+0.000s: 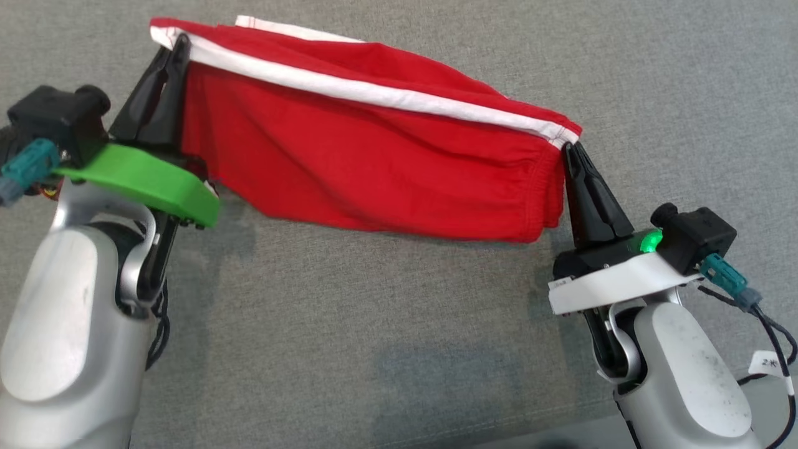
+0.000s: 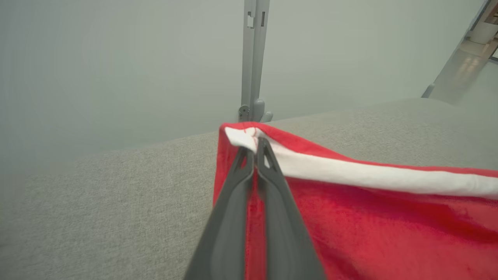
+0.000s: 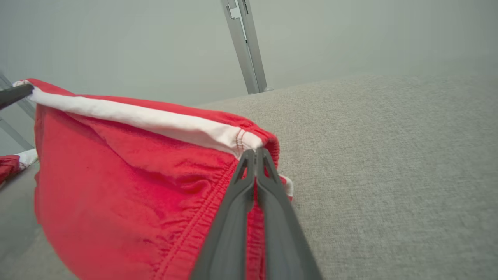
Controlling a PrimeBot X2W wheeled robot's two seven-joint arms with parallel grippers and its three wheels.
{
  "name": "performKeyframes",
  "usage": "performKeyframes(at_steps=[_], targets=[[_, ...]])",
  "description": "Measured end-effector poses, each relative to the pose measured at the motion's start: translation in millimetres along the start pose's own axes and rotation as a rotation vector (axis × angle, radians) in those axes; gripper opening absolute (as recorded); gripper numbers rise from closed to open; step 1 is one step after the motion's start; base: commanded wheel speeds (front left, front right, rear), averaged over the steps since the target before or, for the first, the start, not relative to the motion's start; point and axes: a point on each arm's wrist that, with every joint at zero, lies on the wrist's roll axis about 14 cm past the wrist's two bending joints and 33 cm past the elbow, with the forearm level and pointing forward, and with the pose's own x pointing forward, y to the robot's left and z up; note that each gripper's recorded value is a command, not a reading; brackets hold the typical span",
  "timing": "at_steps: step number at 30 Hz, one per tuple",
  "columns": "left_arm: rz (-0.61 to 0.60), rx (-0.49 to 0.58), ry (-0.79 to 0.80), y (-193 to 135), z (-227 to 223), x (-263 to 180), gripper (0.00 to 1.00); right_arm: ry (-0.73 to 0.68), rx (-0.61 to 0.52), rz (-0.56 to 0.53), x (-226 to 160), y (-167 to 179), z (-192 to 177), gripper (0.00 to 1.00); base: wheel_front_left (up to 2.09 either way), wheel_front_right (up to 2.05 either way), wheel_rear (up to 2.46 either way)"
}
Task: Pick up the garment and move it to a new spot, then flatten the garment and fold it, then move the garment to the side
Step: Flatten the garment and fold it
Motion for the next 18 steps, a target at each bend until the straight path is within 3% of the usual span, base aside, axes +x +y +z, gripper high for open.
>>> performKeyframes(at_steps=[10,11,12,13,14,15,18], targets=[[-0.013,-0.041,0.153,10,-66,62,0.0,0.048,0.023,-0.035,20,-19,-23,0.0,0.0,0.0,0.0],[-0.012,-0.052,0.18,10,-78,68,0.1,0.054,0.028,-0.037,21,-21,-25,0.0,0.0,0.0,0.0],[-0.013,-0.061,0.187,8,-83,70,0.59,0.054,0.028,-0.04,22,-22,-25,0.0,0.0,0.0,0.0],[-0.014,-0.067,0.186,7,-86,71,1.0,0.054,0.027,-0.043,22,-23,-26,0.22,0.0,0.0,0.0],[-0.015,-0.07,0.178,6,-88,72,1.0,0.056,0.026,-0.045,22,-24,-27,0.52,0.0,0.0,0.0],[-0.014,-0.074,0.169,6,-88,73,1.0,0.055,0.023,-0.048,22,-25,-26,1.0,0.0,0.0,0.0],[0.001,-0.077,0.107,10,-80,71,1.0,0.037,0.011,-0.05,22,-26,-21,1.0,0.0,0.0,0.0]])
